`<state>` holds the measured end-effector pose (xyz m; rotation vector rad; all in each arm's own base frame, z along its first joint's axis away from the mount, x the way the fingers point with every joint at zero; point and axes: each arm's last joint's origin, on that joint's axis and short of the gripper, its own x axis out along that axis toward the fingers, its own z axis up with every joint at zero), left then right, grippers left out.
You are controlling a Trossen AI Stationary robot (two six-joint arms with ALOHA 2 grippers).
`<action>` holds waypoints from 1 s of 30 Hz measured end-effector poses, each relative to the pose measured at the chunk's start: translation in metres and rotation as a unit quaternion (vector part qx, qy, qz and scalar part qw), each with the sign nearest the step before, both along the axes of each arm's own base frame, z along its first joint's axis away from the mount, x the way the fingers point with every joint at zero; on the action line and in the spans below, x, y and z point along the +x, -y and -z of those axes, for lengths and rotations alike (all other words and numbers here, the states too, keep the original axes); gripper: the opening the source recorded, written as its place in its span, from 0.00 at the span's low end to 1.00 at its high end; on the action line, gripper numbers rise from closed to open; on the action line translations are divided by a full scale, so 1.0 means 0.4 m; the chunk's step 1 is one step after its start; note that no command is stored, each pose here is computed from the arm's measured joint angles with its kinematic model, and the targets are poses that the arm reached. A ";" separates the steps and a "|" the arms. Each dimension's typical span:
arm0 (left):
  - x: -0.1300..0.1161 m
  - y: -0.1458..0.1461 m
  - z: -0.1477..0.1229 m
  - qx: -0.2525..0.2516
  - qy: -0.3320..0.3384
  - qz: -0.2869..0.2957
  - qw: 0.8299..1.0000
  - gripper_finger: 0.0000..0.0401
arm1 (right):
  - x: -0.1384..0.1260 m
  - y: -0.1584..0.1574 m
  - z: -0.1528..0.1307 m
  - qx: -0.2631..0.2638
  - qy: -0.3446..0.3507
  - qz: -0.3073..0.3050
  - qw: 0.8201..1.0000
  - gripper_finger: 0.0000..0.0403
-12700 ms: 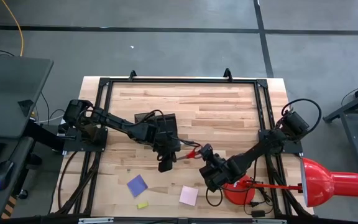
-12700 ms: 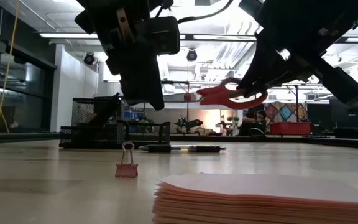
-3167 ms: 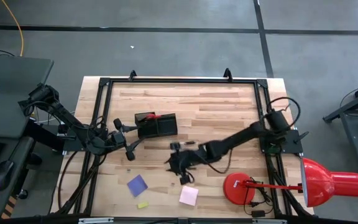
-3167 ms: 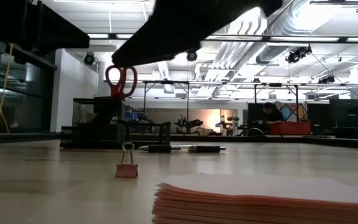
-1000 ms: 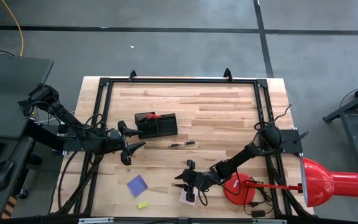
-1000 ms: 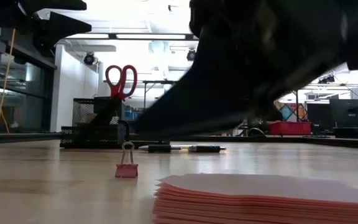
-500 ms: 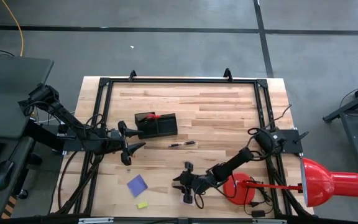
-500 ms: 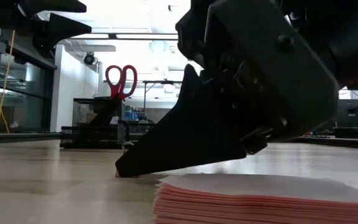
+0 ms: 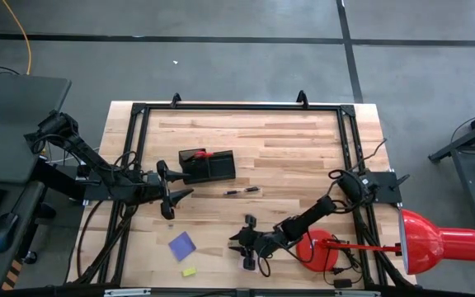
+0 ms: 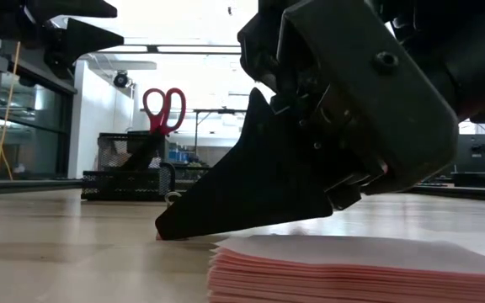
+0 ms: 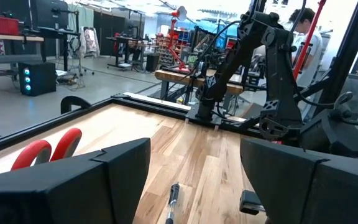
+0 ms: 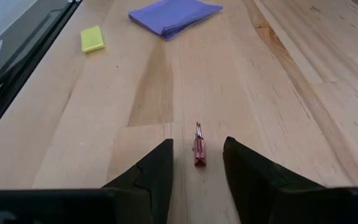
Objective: Pick and place office supplies into organizer
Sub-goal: Put the middle pink binder clip into the desk organizer
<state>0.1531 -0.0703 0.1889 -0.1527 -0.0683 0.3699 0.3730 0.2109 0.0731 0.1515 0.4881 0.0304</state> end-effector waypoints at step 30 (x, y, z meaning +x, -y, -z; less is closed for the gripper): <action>0.000 0.000 0.002 0.003 -0.003 0.000 1.000 0.60 | 0.038 0.061 -0.008 -0.055 0.029 0.000 0.998 0.01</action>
